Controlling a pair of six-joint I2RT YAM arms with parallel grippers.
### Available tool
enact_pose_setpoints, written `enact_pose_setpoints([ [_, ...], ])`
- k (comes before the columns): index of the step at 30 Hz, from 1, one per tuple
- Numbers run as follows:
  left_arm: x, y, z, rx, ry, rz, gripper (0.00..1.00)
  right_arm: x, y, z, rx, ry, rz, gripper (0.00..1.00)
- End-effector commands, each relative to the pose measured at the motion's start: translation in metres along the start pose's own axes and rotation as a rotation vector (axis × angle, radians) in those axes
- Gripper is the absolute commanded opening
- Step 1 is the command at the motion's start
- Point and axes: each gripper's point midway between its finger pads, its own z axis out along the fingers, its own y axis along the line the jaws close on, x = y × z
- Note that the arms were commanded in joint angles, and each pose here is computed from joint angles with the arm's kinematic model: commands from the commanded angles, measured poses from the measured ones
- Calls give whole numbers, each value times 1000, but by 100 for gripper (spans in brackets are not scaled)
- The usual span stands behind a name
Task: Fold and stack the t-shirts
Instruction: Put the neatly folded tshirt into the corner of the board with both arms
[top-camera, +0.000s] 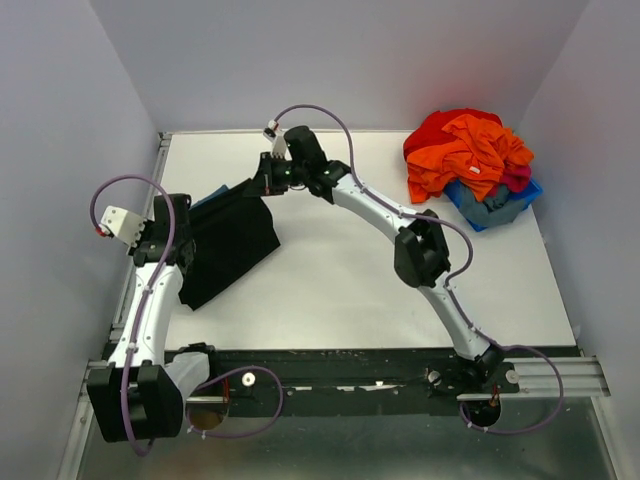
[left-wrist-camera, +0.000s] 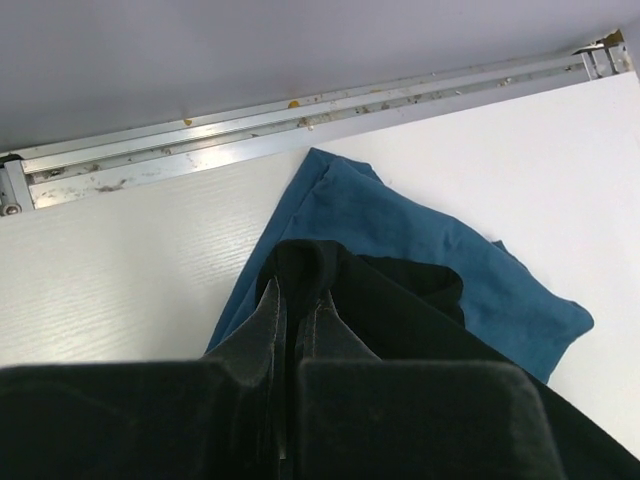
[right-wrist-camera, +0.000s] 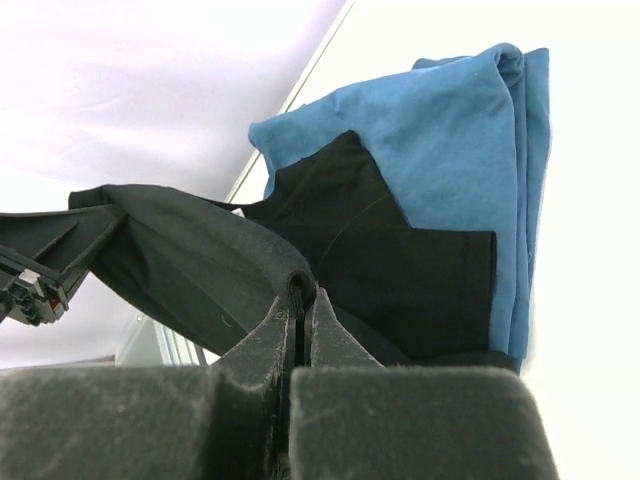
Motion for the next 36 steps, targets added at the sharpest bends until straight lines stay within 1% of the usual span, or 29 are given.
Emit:
enact_pose_setpoints([
  [1, -25, 10, 16, -94, -111, -5, 0, -33, -23, 3, 39, -110, 10, 1],
  [8, -26, 5, 41, -139, -97, -13, 0, -48, -23, 21, -20, -197, 43, 1],
  [11, -28, -2, 51, -131, -89, -28, 0, -52, -28, 28, -33, -228, 61, 1],
  [14, -20, -5, 63, -139, -71, -31, 0, -55, -30, 37, -58, -270, 82, 1],
  [19, -3, -7, 87, -175, -32, -18, 0, -73, -20, 45, -102, -374, 77, 5],
  [23, 3, -15, 99, -159, -2, -13, 0, -83, -11, 47, -78, -461, 44, 9],
  [25, -1, -21, 99, -143, -6, -17, 0, -89, -9, 46, -84, -491, 48, 10],
  [28, -5, -25, 104, -140, -3, -40, 0, -94, -12, 47, -81, -521, 55, 8],
  [31, -3, -30, 111, -136, 19, -52, 0, -99, -13, 45, -67, -545, 53, 9],
  [32, -1, -33, 113, -129, 30, -49, 0, -98, -16, 46, -59, -550, 64, 15],
  [33, 2, -35, 117, -128, 42, -37, 8, -99, -19, 46, -45, -553, 75, 46],
  [34, 4, -36, 121, -144, 55, -19, 36, -101, -21, 45, -31, -566, 81, 93],
  [35, 3, -34, 120, -178, 65, -11, 69, -102, -19, 44, -37, -566, 70, 100],
  [36, 5, -31, 124, -220, 77, 14, 81, -103, -17, 43, -39, -566, 61, 100],
])
